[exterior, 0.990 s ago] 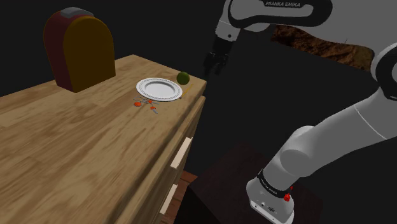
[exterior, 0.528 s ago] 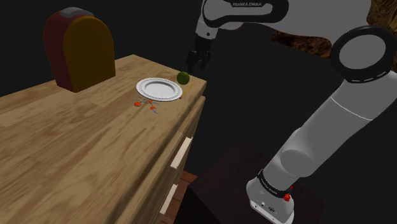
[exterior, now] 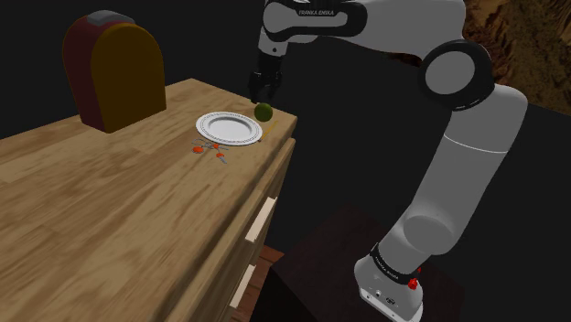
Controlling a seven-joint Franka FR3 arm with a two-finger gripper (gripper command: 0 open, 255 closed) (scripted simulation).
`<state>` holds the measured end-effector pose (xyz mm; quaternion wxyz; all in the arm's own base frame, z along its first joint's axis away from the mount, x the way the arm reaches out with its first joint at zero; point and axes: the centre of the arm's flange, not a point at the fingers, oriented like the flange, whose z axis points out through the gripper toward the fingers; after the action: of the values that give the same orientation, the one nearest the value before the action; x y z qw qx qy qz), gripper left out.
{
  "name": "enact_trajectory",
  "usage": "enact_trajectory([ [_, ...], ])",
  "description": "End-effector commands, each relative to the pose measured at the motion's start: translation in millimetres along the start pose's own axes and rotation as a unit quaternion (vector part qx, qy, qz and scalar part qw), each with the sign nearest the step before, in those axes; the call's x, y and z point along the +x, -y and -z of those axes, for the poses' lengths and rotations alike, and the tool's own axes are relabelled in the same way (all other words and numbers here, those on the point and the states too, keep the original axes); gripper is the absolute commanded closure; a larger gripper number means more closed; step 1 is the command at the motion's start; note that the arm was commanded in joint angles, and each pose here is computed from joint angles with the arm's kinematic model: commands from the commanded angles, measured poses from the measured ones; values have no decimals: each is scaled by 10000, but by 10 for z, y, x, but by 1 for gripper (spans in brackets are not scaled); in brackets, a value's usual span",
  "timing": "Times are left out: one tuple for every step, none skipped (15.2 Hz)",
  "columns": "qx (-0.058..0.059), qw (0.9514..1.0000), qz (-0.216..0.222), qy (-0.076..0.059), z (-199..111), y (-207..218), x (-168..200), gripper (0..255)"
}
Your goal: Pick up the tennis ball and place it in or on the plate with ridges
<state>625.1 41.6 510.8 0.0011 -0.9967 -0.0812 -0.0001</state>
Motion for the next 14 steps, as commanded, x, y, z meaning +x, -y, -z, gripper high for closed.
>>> enact_trajectory([
  [-5, 10000, 6, -2, -94, 7, 34, 0],
  [-5, 10000, 6, -2, -147, 6, 35, 0],
  [-5, 10000, 6, -2, -199, 6, 35, 0],
  [-5, 10000, 6, -2, -252, 6, 35, 0],
  [-5, 10000, 6, -2, -305, 6, 35, 0],
  [-5, 10000, 6, -2, -335, 6, 34, 0],
  [-5, 10000, 6, -2, -335, 6, 34, 0],
  [-5, 10000, 6, -2, -335, 6, 35, 0],
  [-5, 10000, 6, -2, -335, 6, 35, 0],
  [-5, 10000, 6, -2, -335, 6, 35, 0],
  [-5, 10000, 6, -2, -335, 6, 35, 0],
  [-5, 10000, 6, -2, -335, 6, 35, 0],
  [-5, 10000, 6, -1, -335, 6, 35, 0],
  [-5, 10000, 6, -1, -335, 6, 35, 255],
])
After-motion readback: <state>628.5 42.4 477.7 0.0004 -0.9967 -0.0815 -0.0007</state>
